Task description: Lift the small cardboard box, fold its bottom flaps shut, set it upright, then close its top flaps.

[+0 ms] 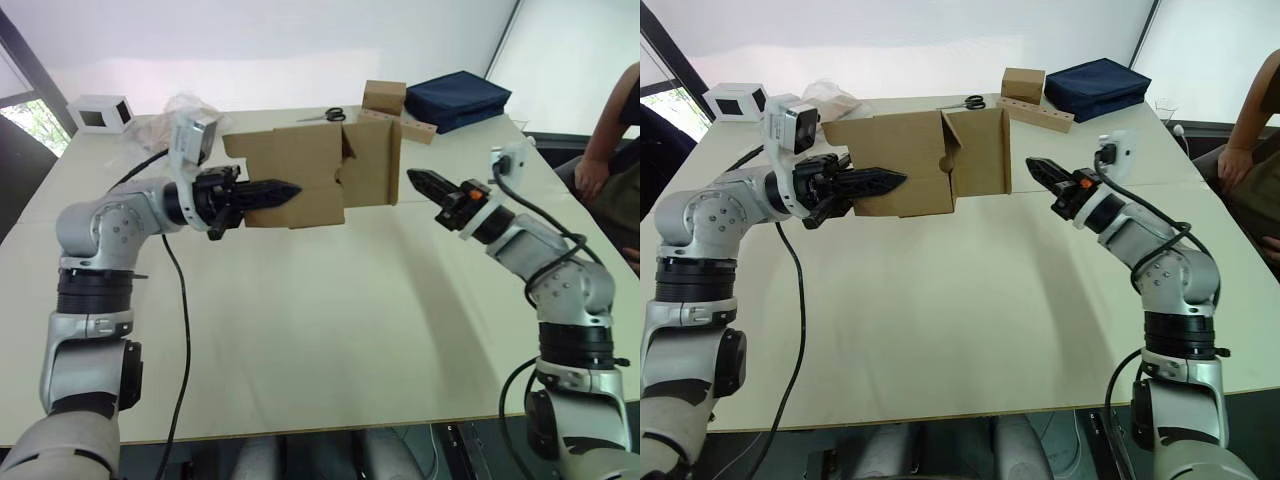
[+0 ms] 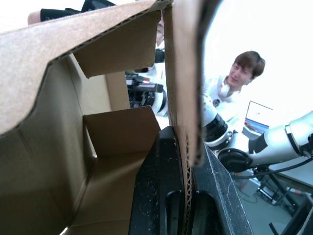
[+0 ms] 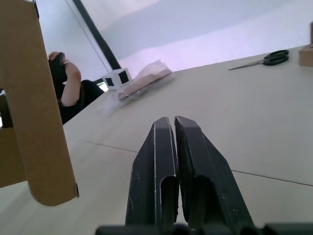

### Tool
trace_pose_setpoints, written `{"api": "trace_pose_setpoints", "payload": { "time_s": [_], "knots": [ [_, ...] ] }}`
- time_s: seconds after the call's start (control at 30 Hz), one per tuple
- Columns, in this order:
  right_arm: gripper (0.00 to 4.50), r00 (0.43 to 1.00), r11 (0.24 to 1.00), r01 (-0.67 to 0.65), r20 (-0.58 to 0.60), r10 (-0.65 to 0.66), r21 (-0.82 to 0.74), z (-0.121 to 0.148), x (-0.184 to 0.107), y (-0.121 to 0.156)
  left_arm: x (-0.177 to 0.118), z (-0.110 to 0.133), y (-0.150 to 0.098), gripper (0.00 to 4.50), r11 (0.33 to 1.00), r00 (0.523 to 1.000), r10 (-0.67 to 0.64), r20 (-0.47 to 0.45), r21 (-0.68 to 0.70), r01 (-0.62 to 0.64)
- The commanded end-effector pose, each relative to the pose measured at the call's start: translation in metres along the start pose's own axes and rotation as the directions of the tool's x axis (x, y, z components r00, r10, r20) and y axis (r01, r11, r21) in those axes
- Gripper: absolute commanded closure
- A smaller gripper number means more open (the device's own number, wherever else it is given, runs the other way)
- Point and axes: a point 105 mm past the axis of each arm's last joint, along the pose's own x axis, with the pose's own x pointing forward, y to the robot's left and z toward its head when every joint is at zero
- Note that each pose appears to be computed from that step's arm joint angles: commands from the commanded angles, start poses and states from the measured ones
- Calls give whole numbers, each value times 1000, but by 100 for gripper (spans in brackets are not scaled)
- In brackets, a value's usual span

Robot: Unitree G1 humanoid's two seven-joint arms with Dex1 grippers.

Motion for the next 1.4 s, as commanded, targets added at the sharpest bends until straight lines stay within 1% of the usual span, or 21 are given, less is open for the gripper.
{"api": "trace_pose_setpoints", "payload": {
  "time_s": [0.03, 0.13, 0.3, 0.37, 0.6, 0.83, 0.93, 0.97, 1.0, 1.03, 1.1, 1.3, 1.4],
  "knots": [
    [436, 987, 989, -148, 71, 147, 1, 18, 5, 30, 6, 13, -8, 450, 998, 999, -38, 11, 55, 37],
    [436, 969, 971, -230, 105, 224, 56, 21, 3, 45, 6, 13, -5, 450, 998, 999, -36, 11, 52, 35],
    [436, 953, 951, -291, 117, 278, 109, 18, -3, 61, 5, 16, -1, 450, 998, 999, -27, 20, 51, 26],
    [436, 946, 940, -312, 138, 294, 141, 18, -4, 66, 4, 16, 0, 450, 998, 999, -27, 21, 51, 25],
    [436, 932, 913, -343, 201, 302, 219, 12, -7, 79, 7, 11, -1, 450, 999, 999, -35, 25, 36, 34],
    [436, 922, 897, -354, 257, 289, 263, 10, -4, 80, 6, 11, -1, 450, 999, 999, -32, 22, 32, 32],
    [366, 919, 893, -363, 263, 295, 266, 11, -3, 81, 6, 12, -1, 450, 999, 999, -32, 20, 33, 32],
    [318, 917, 891, -366, 265, 297, 268, 11, -2, 81, 6, 12, -1, 450, 999, 999, -33, 21, 34, 32],
    [290, 916, 889, -369, 266, 299, 271, 11, -2, 81, 6, 12, -1, 450, 999, 999, -33, 21, 34, 32],
    [233, 914, 884, -373, 275, 299, 280, 12, -2, 81, 6, 12, -1, 450, 999, 999, -33, 21, 34, 32],
    [154, 907, 875, -384, 296, 298, 295, 14, -3, 81, 5, 12, -1, 450, 999, 999, -32, 21, 34, 31],
    [154, 905, 868, -390, 303, 299, 307, 12, -2, 84, 5, 13, -2, 450, 999, 999, -31, 21, 36, 30],
    [154, 894, 854, -403, 341, 291, 328, 17, -3, 83, 5, 14, -2, 450, 999, 999, -30, 24, 37, 29]
  ]
}}
